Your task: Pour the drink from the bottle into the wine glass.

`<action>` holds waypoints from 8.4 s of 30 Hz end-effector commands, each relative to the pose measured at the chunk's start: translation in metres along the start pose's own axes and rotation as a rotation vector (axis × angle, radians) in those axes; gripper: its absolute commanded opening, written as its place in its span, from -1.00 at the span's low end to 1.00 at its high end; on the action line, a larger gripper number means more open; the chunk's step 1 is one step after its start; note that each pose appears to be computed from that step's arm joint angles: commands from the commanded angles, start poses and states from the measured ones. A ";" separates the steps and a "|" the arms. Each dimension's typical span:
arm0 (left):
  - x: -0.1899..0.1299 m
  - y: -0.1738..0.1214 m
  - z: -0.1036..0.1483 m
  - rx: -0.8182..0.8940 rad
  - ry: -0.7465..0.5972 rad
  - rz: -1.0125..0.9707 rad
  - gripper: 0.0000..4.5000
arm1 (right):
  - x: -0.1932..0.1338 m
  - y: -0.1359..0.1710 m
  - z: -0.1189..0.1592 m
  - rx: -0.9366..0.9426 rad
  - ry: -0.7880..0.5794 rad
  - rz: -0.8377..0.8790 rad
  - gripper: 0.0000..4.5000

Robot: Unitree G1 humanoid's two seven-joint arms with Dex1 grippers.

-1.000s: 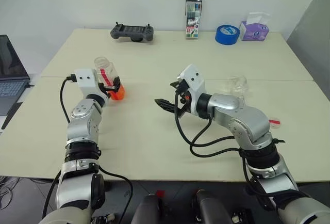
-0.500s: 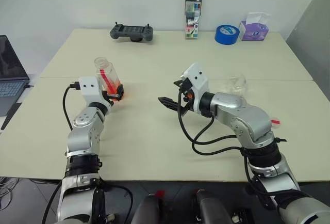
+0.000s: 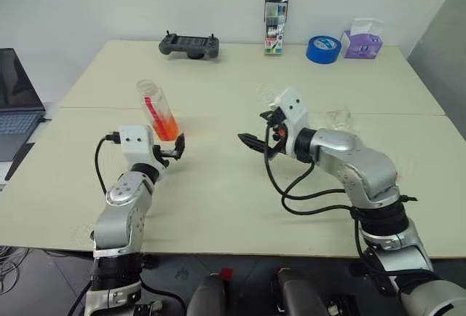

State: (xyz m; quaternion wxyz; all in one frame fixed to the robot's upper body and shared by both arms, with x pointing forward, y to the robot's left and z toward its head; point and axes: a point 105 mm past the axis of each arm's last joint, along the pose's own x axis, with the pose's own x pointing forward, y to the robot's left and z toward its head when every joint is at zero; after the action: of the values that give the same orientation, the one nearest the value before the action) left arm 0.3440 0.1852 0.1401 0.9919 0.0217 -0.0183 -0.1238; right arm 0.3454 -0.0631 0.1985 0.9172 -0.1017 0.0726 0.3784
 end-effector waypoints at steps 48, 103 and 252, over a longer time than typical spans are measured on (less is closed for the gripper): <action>-0.004 -0.152 0.018 0.171 -0.113 -0.646 0.99 | -0.063 -0.165 -0.082 0.532 0.772 -0.565 1.00; -0.028 -0.039 0.023 0.167 0.055 -0.208 1.00 | 0.156 0.038 -0.014 0.147 -0.187 -0.332 -0.85; 0.084 -0.025 0.134 0.755 -0.500 -0.139 -0.23 | -0.083 0.036 0.034 -0.049 -0.218 0.036 1.00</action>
State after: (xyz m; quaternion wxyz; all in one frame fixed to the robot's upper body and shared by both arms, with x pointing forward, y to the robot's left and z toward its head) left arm 0.4208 0.1488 0.2511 0.9008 0.3171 -0.2488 -0.1613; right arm 0.2726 -0.0939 0.2368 0.9143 -0.0825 -0.0098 0.3964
